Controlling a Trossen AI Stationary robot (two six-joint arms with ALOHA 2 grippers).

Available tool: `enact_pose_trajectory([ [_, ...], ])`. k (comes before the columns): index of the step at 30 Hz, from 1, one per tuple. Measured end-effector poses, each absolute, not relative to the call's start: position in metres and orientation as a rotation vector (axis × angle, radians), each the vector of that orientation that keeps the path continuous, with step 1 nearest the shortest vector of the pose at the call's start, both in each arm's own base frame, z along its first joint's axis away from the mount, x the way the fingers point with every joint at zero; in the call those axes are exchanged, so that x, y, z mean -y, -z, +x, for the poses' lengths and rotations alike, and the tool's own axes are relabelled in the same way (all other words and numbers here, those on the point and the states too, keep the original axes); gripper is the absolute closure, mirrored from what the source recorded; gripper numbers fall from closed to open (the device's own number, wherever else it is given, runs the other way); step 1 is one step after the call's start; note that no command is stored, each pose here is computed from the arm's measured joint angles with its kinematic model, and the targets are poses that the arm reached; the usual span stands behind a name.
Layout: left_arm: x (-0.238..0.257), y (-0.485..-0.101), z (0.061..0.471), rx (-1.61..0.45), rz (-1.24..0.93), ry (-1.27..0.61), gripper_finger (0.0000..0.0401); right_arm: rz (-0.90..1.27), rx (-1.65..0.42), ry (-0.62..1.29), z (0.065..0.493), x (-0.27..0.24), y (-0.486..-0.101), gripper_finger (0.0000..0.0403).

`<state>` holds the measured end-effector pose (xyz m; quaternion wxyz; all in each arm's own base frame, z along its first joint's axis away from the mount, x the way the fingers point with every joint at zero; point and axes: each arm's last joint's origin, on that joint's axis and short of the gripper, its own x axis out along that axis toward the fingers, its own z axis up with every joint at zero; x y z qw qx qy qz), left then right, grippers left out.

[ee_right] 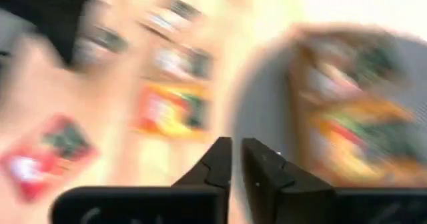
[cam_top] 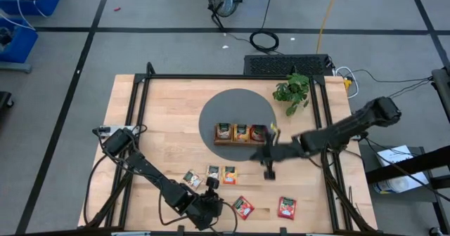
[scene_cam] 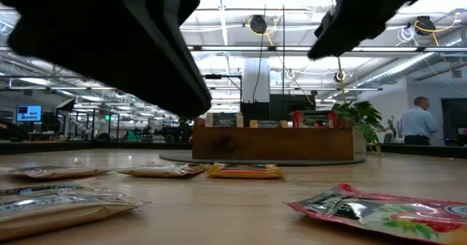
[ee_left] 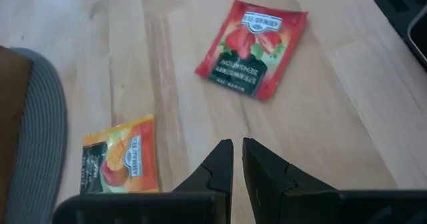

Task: Pick & Place Tea
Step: Put the orange tea bag into the middle slot of the wooden organizer

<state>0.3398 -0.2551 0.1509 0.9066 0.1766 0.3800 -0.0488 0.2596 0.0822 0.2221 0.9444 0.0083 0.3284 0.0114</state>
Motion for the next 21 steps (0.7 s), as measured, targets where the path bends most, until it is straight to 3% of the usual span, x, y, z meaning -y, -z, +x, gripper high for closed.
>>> enact_pose_trajectory([
  [7,0.248,-0.154,0.348,-0.755,0.322,0.038,0.0359,0.064,-0.318,-0.197,0.258,-0.119,-0.177,0.0397],
  [14,0.220,-0.151,0.360,-0.802,0.234,-0.113,0.0359,0.217,-0.415,-0.131,0.272,-0.119,-0.130,0.0398],
  [21,0.194,-0.127,0.358,-0.904,0.157,-0.110,0.0359,0.400,-0.426,-0.100,0.282,-0.115,-0.104,0.0377],
])
